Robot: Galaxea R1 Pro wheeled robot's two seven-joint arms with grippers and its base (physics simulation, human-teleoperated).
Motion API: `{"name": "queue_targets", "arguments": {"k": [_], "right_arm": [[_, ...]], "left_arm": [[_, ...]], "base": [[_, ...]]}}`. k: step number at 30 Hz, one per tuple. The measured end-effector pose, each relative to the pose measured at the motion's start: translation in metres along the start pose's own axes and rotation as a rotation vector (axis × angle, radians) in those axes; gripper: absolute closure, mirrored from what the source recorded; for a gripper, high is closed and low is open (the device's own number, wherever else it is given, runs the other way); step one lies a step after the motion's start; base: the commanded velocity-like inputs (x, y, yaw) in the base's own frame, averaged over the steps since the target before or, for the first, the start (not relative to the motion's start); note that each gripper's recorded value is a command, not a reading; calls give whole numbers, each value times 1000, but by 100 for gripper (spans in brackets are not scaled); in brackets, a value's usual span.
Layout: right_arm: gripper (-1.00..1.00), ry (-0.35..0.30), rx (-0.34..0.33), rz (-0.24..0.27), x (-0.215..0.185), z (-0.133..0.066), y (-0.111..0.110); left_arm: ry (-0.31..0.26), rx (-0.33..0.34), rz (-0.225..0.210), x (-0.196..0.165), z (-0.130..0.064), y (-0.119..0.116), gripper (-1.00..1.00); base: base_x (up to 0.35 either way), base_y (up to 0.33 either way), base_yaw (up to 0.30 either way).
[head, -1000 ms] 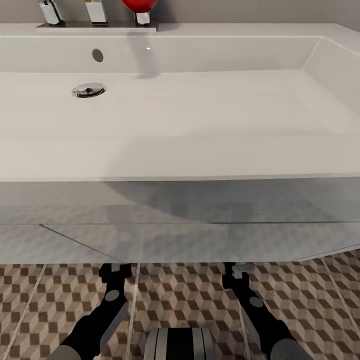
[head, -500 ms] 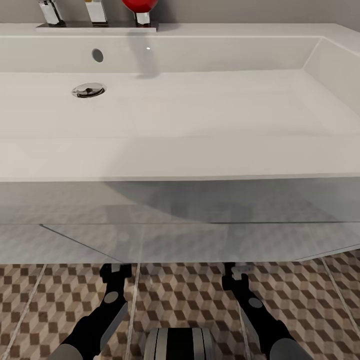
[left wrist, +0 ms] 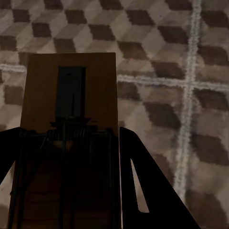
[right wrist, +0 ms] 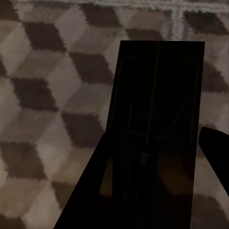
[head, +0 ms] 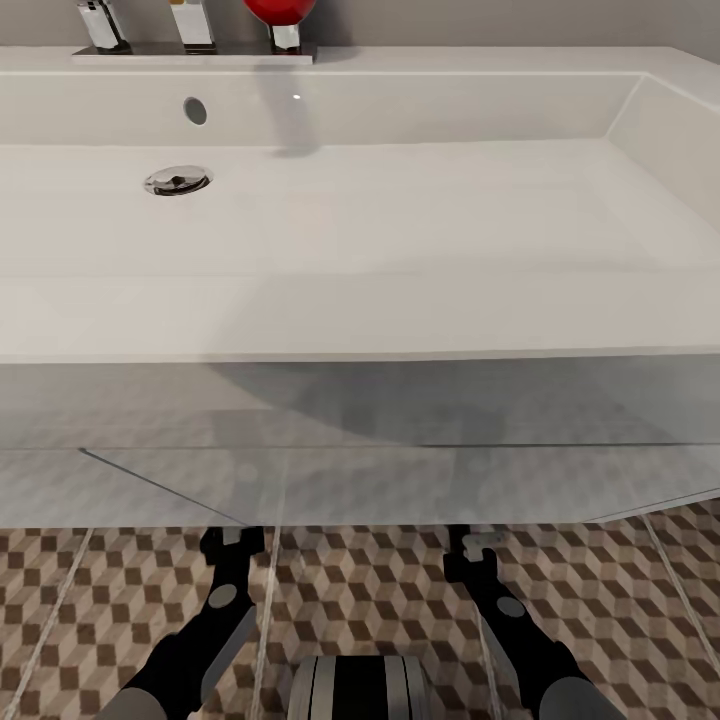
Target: Take the four mousetraps from the cabinet in the bathroom and place them on the bathroom floor. Make sure all four end up on the same floor surface, and ensure that at least two of them are either under or directly next to the same bathroom sink.
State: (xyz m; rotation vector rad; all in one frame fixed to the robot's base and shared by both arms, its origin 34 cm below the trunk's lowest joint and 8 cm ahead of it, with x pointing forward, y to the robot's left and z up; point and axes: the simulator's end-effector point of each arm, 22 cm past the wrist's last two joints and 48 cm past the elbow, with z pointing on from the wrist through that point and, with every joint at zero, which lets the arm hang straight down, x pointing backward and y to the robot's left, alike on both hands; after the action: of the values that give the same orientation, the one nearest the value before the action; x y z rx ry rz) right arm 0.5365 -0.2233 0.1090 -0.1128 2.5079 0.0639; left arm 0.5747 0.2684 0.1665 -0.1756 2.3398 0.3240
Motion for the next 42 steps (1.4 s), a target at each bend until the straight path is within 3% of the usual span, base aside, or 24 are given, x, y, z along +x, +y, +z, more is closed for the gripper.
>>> {"name": "queue_targets", "arguments": {"k": [5, 12, 21, 30, 42], "right_arm": [[100, 0, 0, 0, 0, 0, 0], [100, 0, 0, 0, 0, 0, 0], [100, 2, -1, 0, 1, 0, 1], [100, 14, -6, 0, 8, -1, 3], [100, 13, -14, -3, 8, -1, 5]], "left_arm": [[66, -7, 39, 20, 3, 6, 100], [96, -10, 51, 26, 12, 11, 100], [77, -10, 43, 22, 13, 11, 100], [22, -14, 20, 11, 14, 13, 100], [14, -13, 15, 10, 14, 12, 100]], "base": [[0, 0, 0], [0, 0, 0], [0, 0, 0], [0, 0, 0], [0, 0, 0]]}}
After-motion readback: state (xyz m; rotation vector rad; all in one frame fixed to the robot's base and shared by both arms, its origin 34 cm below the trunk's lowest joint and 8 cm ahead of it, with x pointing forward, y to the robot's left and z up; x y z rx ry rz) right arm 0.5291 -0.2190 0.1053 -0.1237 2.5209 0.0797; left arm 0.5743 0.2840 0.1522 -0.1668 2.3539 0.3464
